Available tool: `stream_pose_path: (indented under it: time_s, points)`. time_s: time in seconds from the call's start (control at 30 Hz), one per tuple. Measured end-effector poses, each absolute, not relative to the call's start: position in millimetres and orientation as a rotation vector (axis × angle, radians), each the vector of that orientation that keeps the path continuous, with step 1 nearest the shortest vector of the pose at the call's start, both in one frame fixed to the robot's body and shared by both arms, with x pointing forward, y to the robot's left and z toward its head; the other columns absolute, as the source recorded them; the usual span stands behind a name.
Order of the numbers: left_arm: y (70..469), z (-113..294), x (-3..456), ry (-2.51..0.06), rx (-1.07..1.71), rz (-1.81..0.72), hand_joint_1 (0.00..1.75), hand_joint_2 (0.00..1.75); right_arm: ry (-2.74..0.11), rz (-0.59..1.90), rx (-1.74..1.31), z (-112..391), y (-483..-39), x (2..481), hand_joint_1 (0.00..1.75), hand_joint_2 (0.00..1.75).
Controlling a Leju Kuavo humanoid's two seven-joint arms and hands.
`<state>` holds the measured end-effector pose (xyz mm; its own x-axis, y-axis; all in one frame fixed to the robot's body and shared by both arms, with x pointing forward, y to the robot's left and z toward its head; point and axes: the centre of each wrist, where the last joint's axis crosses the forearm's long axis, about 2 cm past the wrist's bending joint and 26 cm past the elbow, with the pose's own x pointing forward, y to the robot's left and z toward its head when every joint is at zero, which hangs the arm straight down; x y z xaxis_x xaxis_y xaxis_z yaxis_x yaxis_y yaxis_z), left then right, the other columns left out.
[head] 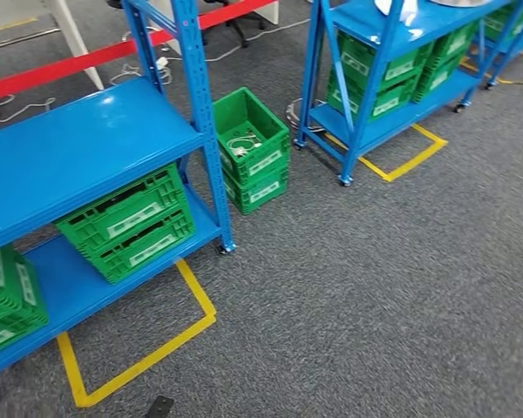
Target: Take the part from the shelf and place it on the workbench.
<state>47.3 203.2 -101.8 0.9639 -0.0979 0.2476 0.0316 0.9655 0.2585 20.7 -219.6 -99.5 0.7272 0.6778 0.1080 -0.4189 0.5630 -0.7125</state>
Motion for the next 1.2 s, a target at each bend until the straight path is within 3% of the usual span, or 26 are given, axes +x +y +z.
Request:
stream_pose_path:
  time_s: [1.2]
  points:
    - [202.9,-101.9,46.1,-0.242,0.250,-0.059,0.00,0.00,-0.416,0.688,-0.713,-99.1,-217.6,19.5,0.00,0.00]
